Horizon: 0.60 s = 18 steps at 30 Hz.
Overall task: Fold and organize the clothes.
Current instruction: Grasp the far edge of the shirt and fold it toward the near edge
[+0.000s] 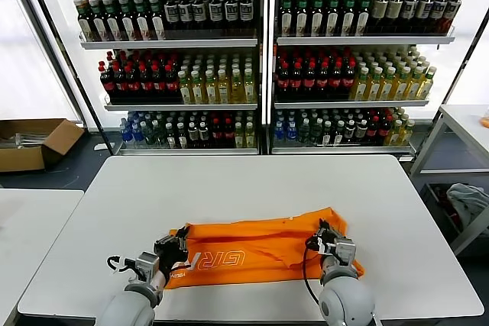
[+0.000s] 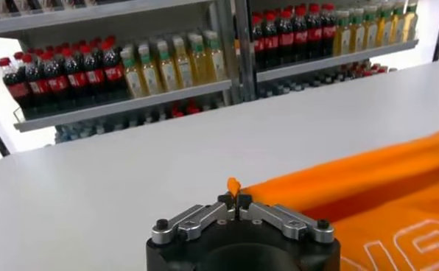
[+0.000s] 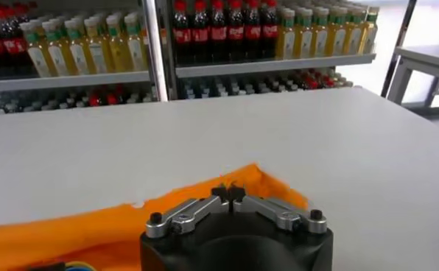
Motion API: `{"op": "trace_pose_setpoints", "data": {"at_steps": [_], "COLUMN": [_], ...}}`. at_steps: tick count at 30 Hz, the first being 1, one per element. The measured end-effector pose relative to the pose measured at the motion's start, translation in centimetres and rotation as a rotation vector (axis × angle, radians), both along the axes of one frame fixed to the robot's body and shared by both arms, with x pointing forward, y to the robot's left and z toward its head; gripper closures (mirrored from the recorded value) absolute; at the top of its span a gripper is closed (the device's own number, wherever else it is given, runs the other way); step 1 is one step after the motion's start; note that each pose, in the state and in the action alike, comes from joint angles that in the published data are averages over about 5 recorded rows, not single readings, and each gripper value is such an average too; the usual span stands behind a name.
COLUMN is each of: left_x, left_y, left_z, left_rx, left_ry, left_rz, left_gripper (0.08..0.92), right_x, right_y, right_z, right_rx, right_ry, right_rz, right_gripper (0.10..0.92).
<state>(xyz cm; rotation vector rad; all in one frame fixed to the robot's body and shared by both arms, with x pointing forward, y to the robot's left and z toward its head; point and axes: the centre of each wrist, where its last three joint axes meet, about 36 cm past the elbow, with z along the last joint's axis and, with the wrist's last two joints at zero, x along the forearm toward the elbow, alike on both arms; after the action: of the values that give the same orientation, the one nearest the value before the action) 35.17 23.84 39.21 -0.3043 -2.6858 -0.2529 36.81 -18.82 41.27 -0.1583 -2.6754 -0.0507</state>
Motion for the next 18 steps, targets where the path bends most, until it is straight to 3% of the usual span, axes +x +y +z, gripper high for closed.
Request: {"op": "trace_pose_setpoints", "data": {"at_steps": [7, 11, 18], "left_x": [-0.6, -0.7, -0.9], "left_y": [-0.2, -0.3, -0.5], "left_z": [-0.7, -1.1, -1.0], "left_rx": [0.009, 0.013, 0.02], "left_ry": [0.007, 0.008, -0.008], "left_rz": [-0.001, 0.0, 0.0], "left_gripper": [0.89, 0.791, 0.6], "right_x": [-1.2, -1.5, -1.5], "right_y": [0.2, 0.5, 0.6], "right_z": [-0.3, -0.8, -2.1], "right_rx": [-0.009, -0.017, -0.055], "right_ry": [0.009, 0.011, 0.022], "right_rz": [0.01, 0.015, -0.001], "right_gripper": [0.916, 0.911, 0.748]}}
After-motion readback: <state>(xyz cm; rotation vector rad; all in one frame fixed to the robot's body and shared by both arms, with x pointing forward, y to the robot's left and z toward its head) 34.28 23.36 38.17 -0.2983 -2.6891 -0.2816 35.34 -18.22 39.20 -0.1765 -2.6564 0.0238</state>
